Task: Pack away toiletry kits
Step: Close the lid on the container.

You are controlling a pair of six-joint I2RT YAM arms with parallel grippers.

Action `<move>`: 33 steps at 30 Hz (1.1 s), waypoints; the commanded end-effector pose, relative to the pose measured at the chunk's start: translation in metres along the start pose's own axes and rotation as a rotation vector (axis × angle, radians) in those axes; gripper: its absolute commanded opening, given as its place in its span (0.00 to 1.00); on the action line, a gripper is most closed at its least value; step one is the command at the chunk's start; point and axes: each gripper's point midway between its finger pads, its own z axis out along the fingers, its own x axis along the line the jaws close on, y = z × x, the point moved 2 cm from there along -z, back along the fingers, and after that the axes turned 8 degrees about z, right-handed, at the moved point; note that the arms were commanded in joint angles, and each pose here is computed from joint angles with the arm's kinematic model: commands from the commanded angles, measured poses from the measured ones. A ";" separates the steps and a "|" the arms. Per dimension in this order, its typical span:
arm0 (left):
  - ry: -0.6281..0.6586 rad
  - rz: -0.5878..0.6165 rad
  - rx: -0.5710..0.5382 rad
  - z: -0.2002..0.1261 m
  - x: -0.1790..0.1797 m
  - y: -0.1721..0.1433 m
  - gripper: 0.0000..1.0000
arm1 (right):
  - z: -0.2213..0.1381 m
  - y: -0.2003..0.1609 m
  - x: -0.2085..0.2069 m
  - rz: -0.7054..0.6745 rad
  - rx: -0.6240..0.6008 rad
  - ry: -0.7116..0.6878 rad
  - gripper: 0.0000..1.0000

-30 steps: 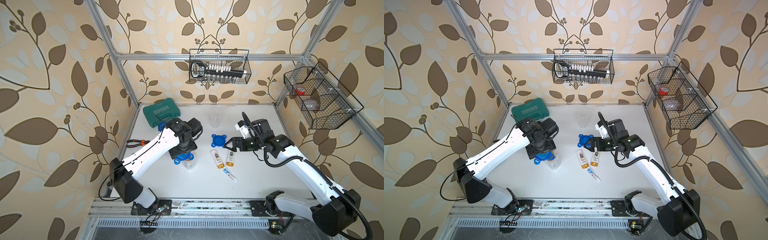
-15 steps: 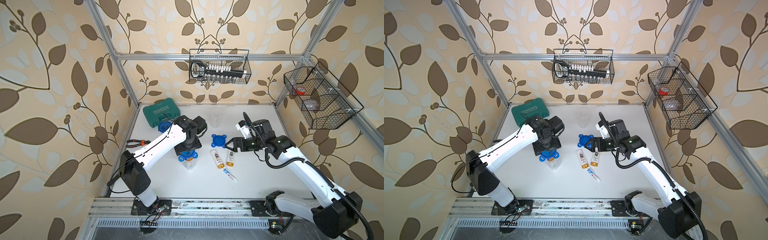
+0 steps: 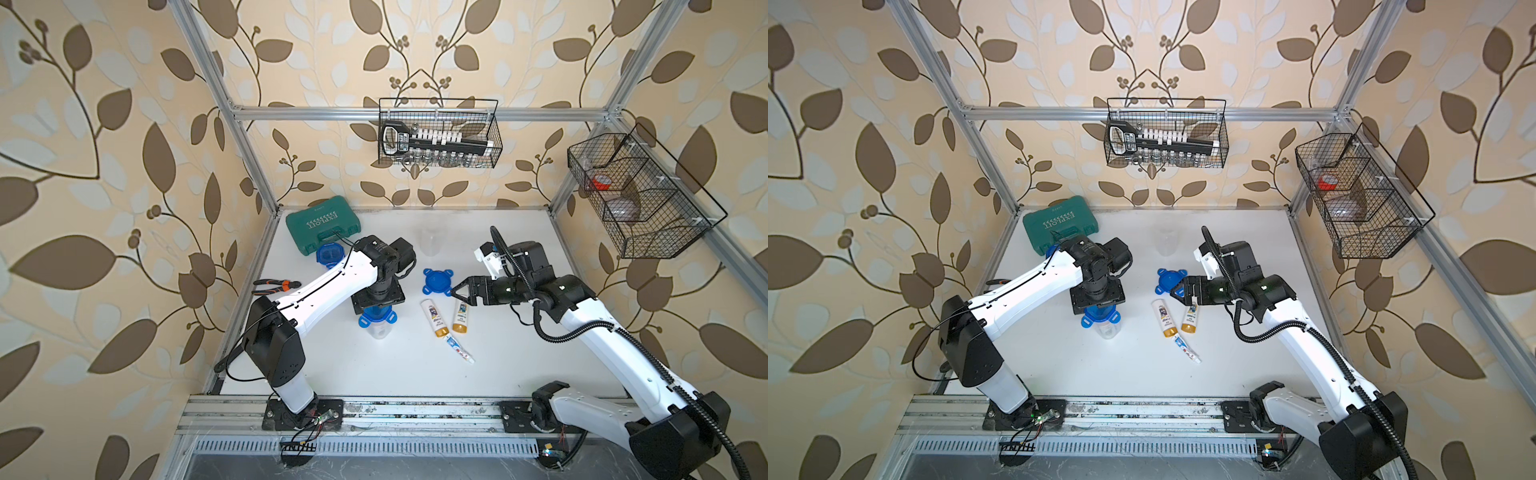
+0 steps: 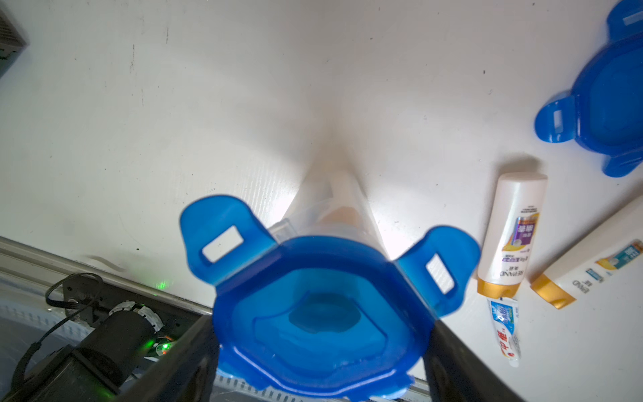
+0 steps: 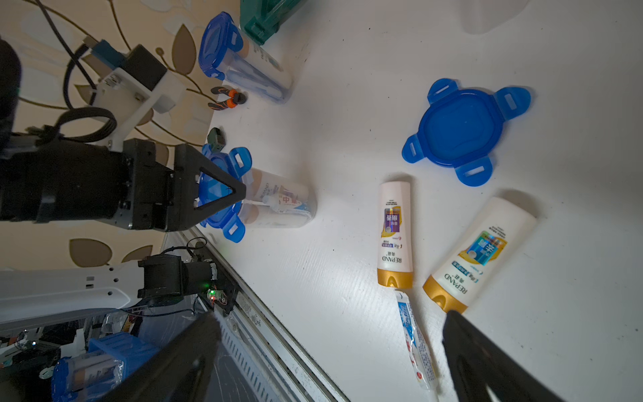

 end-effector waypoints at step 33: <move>-0.051 0.146 0.088 0.028 -0.005 -0.014 0.70 | 0.006 0.009 -0.004 0.010 -0.003 -0.005 1.00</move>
